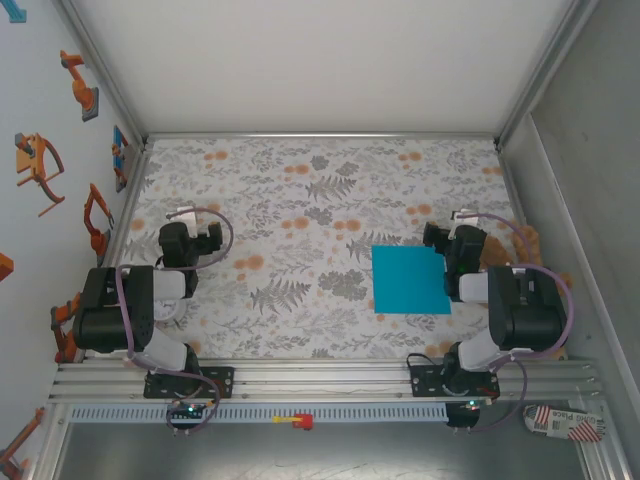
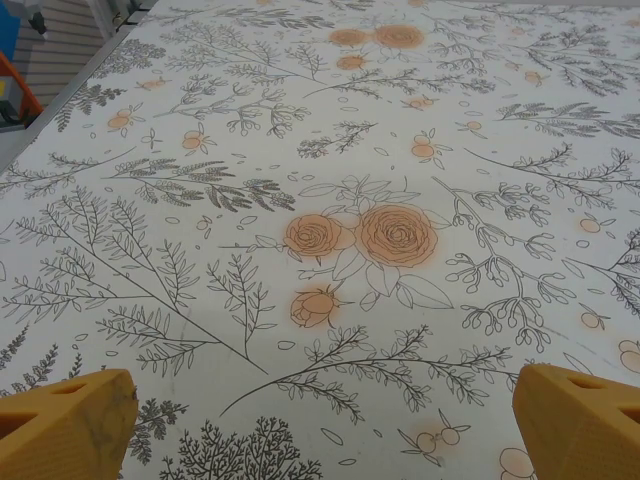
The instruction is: Fold a paper plane with a square sheet of paper (pick it up from the middle)
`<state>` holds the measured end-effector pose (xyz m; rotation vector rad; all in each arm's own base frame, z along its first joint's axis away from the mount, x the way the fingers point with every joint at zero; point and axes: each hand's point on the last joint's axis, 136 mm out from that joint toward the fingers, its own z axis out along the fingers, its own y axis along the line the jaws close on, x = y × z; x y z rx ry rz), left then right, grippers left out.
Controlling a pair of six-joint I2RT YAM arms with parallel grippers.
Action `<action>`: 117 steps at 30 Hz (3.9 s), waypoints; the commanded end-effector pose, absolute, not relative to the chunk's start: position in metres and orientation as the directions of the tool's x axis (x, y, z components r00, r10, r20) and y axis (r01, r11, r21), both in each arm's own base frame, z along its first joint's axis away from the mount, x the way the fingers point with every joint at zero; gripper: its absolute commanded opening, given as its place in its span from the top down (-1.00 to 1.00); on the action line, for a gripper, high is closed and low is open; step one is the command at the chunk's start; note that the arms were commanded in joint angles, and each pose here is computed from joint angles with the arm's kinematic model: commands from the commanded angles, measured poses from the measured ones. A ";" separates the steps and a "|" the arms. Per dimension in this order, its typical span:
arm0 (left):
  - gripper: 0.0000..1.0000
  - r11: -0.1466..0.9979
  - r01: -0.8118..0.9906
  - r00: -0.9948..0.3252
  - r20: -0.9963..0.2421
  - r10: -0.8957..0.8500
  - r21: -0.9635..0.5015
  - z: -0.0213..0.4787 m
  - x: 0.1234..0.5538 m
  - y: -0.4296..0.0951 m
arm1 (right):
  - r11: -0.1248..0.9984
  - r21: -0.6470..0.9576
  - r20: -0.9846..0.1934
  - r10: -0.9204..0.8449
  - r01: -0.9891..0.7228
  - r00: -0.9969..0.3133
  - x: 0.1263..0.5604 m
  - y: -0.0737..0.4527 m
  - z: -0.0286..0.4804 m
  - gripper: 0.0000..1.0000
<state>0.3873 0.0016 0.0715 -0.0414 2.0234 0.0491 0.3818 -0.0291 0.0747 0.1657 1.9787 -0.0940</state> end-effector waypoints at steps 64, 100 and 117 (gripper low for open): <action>-0.92 0.884 0.064 -0.591 -0.731 -0.341 -0.464 0.226 0.359 -0.093 | 0.812 0.526 -0.279 0.446 0.253 -0.850 0.274 0.119 0.077 -0.82; -0.97 0.753 -0.039 -0.827 -0.402 -0.393 -0.656 0.146 0.359 -0.157 | 0.744 0.648 -0.249 0.405 0.159 -0.879 0.384 0.322 0.085 -0.49; -0.67 0.746 0.045 -0.964 -0.224 -0.141 -0.665 0.089 0.348 -0.288 | 0.890 0.432 -0.250 0.275 0.148 -0.928 0.332 0.208 0.056 0.19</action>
